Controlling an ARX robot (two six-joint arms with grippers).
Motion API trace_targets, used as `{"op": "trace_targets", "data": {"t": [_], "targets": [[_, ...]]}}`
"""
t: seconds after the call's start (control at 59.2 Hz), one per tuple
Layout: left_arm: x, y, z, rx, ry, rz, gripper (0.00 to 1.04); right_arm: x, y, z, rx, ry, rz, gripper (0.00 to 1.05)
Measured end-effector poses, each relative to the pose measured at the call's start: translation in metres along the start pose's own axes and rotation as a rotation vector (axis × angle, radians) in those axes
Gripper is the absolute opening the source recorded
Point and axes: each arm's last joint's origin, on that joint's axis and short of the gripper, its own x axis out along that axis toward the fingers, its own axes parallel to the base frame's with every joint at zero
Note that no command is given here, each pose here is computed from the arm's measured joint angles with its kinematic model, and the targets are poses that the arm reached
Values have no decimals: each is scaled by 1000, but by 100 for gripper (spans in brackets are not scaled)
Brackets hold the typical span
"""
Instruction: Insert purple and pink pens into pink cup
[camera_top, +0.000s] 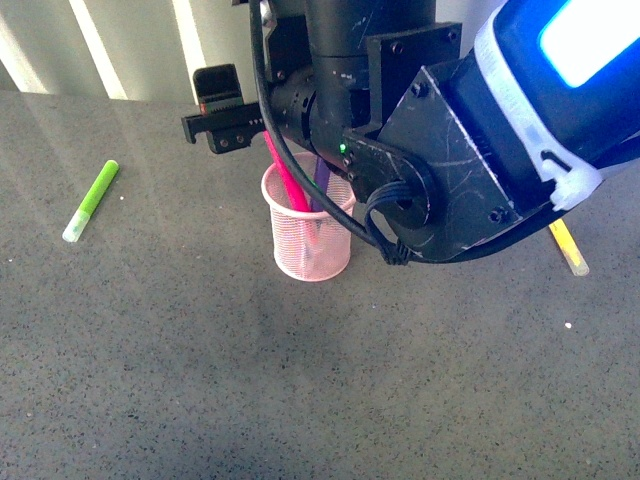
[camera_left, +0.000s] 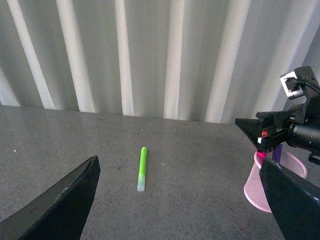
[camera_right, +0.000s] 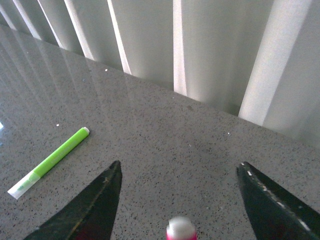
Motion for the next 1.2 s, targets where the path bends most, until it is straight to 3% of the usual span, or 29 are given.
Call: {"op": "trace_targets", "data": {"t": [0.152,0.439,0.76,1.014,1.2], "targets": [[0,0,0,0,0,0,98,-10,-1,19,16,-38,-22,100],[0,0,0,0,0,0,98,-54,-28,57,77,-50,-181,98],[0,0,0,0,0,0,98,-160,-78,56,185,156,-609,98],[0,0,0,0,-1,0,98,-174,-76,58,179,146,-615,98],[0,0,0,0,-1,0,98,-204,-81,42,38,-146,-548,69]]}}
